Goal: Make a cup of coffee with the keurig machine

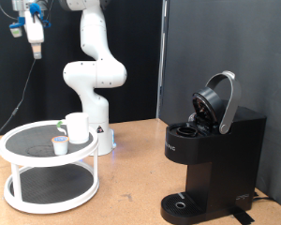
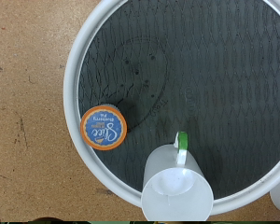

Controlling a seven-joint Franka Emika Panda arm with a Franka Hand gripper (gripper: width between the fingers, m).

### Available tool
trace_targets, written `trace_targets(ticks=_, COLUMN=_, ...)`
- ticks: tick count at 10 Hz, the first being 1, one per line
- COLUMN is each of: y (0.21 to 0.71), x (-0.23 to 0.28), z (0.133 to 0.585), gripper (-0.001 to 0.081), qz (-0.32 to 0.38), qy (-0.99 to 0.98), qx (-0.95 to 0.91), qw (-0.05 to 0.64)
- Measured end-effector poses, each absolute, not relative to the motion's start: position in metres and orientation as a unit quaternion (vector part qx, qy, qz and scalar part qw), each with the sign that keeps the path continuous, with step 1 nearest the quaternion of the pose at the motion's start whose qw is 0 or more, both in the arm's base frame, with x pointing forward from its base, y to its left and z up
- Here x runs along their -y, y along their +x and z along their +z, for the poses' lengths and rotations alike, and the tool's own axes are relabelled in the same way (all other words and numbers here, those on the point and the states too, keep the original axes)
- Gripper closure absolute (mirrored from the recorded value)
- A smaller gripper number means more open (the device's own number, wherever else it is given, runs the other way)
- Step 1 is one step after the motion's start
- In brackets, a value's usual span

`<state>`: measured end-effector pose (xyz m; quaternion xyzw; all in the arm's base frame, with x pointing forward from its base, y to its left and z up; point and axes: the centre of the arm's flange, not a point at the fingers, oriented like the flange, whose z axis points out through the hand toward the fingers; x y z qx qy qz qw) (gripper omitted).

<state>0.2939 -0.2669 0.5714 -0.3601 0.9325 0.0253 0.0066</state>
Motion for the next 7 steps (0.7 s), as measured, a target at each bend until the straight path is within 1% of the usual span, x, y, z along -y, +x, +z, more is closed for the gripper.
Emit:
trace_targets(ticks=4, y=0.3, x=0.26, z=0.567, gripper=0.0072, qz=0.037, qy=-0.368, qx=-0.929, qw=0.011)
trace_targets(ticks=7, y=0.318, x=0.251, z=0.544, gripper=0.0072, qz=0.037, qy=-0.366, qx=-0.93, qw=-0.003)
